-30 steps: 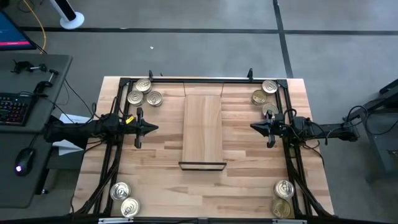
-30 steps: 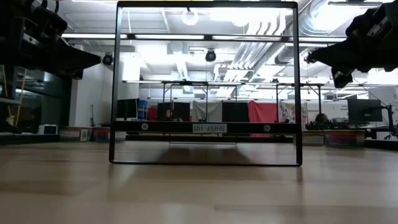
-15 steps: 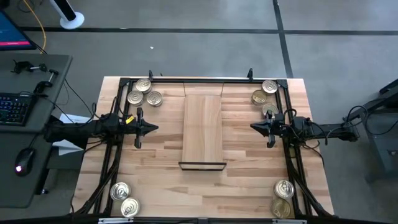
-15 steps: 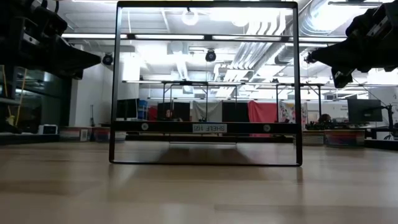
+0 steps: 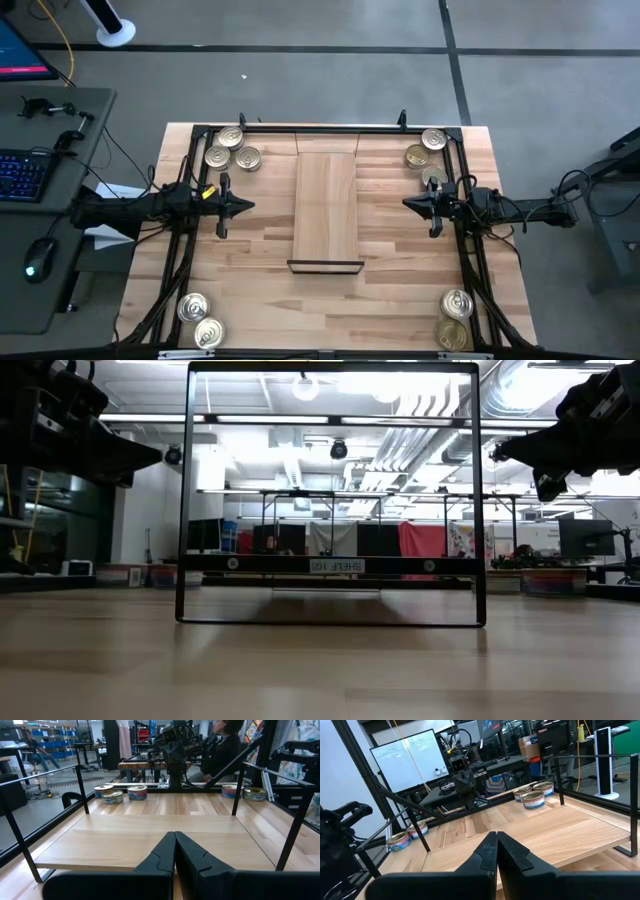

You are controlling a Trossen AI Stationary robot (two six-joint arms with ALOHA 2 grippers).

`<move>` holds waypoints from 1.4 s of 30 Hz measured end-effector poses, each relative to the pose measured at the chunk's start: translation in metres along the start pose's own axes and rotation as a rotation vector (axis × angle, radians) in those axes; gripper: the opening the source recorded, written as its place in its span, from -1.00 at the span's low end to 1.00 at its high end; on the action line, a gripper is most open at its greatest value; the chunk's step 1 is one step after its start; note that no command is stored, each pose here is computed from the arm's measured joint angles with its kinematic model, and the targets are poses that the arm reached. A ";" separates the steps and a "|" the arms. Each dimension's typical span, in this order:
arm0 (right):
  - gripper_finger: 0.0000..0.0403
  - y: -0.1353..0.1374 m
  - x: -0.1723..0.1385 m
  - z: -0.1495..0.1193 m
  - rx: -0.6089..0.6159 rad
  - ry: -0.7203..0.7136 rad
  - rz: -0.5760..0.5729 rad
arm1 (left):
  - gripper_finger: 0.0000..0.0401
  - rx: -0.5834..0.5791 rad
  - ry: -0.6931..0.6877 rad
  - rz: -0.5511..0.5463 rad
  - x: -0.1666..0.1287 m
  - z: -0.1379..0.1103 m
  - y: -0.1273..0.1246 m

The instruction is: Stack canned seafood by type on shelf

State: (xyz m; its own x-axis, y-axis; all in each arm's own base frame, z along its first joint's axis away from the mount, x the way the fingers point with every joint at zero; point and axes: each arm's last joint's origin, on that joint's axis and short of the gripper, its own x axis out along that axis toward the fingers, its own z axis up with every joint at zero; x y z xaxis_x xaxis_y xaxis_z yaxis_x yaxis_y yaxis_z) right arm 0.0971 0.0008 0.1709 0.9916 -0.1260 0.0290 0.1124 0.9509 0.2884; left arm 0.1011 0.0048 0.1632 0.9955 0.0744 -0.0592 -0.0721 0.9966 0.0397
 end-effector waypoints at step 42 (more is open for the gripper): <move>-1.00 -0.009 0.022 0.089 0.263 0.514 -0.885 | -1.00 0.000 0.000 0.000 0.000 0.000 0.000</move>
State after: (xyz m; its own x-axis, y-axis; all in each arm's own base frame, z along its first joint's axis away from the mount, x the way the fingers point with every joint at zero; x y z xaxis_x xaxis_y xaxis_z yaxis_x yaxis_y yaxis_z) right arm 0.1122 -0.0362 0.2542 0.4780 -0.5511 -0.6839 0.8521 0.4799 0.2088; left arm 0.1011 0.0048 0.1632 0.9955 0.0743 -0.0593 -0.0720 0.9966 0.0397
